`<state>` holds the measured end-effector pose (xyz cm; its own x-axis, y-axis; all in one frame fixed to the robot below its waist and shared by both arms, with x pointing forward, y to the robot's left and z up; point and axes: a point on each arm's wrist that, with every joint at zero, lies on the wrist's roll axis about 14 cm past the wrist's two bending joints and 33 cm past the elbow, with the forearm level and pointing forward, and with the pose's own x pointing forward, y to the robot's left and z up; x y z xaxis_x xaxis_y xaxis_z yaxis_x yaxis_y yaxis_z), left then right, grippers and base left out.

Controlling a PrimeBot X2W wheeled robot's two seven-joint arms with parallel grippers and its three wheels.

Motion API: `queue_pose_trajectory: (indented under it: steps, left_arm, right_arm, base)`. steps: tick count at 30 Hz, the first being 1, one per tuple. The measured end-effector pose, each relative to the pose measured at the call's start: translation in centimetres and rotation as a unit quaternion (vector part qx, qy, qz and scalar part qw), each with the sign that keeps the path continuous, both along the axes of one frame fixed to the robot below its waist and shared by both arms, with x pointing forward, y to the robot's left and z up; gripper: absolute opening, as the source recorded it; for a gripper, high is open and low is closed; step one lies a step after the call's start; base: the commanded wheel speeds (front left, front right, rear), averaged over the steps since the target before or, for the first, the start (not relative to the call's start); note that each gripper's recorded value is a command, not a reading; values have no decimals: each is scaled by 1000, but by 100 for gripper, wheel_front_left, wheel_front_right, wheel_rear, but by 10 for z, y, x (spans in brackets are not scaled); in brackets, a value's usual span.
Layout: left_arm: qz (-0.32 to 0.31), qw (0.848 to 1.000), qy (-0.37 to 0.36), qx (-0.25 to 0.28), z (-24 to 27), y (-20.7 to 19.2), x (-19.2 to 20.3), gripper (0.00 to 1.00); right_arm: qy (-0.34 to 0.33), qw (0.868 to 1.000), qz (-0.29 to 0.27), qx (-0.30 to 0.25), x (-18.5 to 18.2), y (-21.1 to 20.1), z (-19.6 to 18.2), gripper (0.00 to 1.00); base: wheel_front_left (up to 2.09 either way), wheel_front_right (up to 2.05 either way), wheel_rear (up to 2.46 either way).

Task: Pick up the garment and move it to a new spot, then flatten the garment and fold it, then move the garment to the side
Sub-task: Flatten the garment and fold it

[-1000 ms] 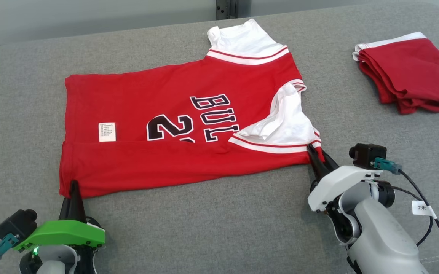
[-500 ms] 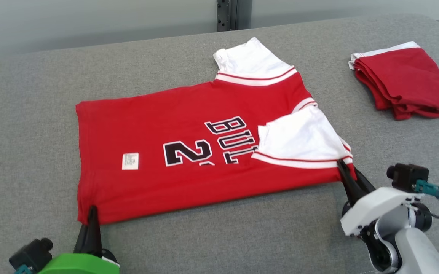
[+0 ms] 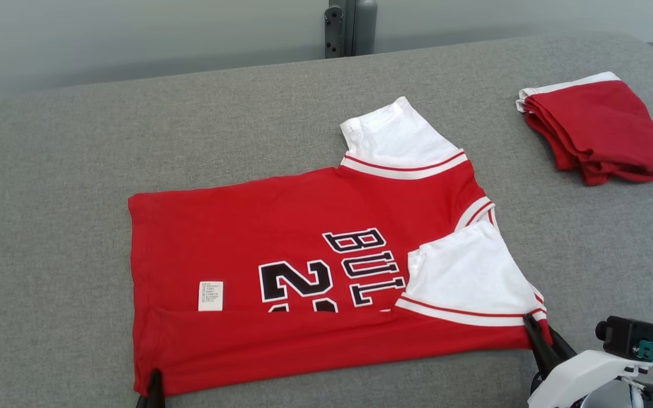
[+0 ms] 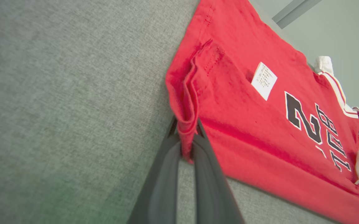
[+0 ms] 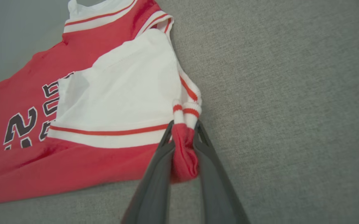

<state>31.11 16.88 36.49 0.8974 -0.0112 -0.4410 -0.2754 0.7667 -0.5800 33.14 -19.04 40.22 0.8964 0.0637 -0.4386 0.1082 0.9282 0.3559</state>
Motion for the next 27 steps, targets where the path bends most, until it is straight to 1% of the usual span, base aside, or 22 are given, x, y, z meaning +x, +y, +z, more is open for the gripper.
queue_pose_trajectory:
  steps: [1,2,3,9,12,15,18,22,24,27]
  left_arm:
    - [0,1000,3,1,-1,0,-1,43]
    - [0,1000,4,2,-1,0,-1,83]
    - [1,1000,6,3,-2,0,-2,100]
    - [5,1000,13,20,-4,11,-8,100]
    - [4,999,6,42,0,23,-5,100]
    - [-11,997,-11,69,10,29,8,100]
    - [-36,994,-43,94,29,29,35,100]
    - [-73,986,-75,132,52,26,74,100]
    - [-95,982,-81,145,60,22,93,100]
    - [-129,974,-69,172,62,19,119,100]
  right_arm:
    - [3,1000,-2,-1,-2,-1,-2,40]
    - [6,1000,-5,-1,-4,-3,-3,40]
    - [7,1000,-11,-3,-7,-6,-5,100]
    - [11,999,-42,-13,-18,-26,-8,100]
    - [-1,998,-56,-29,-18,-38,-2,100]
    - [-25,997,-62,-40,-10,-44,10,100]
    - [-49,996,-56,-48,2,-42,24,100]
    - [-72,995,-40,-54,19,-34,37,100]
    - [-82,995,-27,-55,29,-27,43,100]
    - [-91,994,-2,-61,43,-17,48,100]
  base:
    - [0,0,0]
    - [0,0,0]
    - [0,0,0]
    - [0,0,0]
    - [0,0,0]
    - [0,0,0]
    - [0,0,0]
    - [0,0,0]
    - [0,0,0]
    - [0,0,0]
